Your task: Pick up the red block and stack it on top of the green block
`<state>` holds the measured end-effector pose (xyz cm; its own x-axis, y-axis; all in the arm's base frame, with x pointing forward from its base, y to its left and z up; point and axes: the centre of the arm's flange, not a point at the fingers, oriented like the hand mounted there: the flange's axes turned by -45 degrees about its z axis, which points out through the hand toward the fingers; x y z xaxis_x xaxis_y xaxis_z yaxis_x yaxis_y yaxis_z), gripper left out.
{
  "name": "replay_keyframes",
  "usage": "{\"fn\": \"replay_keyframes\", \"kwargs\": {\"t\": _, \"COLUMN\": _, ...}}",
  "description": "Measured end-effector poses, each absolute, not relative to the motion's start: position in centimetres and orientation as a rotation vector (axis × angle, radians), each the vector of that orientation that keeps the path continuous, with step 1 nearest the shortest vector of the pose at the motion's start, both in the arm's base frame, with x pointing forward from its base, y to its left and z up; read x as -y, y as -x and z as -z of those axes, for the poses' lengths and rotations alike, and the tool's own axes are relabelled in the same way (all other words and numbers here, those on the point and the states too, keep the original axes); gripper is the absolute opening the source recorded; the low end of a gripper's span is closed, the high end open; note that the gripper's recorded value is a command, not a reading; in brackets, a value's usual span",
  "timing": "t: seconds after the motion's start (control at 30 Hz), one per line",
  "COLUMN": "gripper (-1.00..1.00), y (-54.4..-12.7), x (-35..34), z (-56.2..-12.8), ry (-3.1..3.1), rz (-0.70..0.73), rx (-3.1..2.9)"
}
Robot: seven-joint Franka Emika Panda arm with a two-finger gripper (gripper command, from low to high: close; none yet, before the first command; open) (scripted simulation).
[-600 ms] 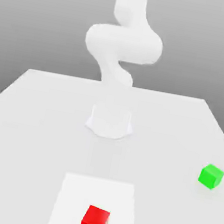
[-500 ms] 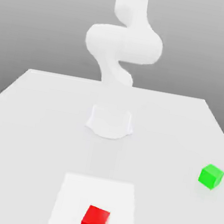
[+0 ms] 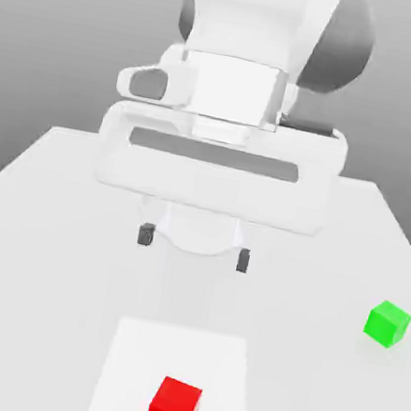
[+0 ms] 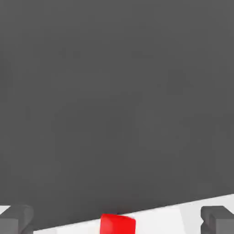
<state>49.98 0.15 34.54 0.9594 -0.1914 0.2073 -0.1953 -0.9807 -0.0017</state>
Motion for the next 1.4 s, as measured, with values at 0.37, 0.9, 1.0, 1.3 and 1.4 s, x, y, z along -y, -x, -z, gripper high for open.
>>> {"fn": "replay_keyframes", "kwargs": {"t": 0.37, "gripper": 0.00, "y": -48.0, "x": -0.6, "z": -16.2, "ry": -3.117, "rz": -0.001, "rx": 0.401}}
{"fn": "replay_keyframes", "kwargs": {"t": 0.9, "gripper": -1.00, "y": -46.2, "x": -8.0, "z": -22.0, "ry": -3.142, "rz": -0.001, "rx": 0.382}}
{"fn": "replay_keyframes", "kwargs": {"t": 1.0, "gripper": -1.00, "y": -43.0, "x": -15.6, "z": -23.1, "ry": -3.160, "rz": 0.006, "rx": 0.352}}
{"fn": "replay_keyframes", "kwargs": {"t": 1.3, "gripper": -1.00, "y": -25.6, "x": -33.1, "z": -24.7, "ry": -3.156, "rz": 0.015, "rx": 0.191}}
{"fn": "replay_keyframes", "kwargs": {"t": 1.4, "gripper": -1.00, "y": -21.8, "x": -34.6, "z": -24.3, "ry": -3.139, "rz": -0.001, "rx": 0.216}}
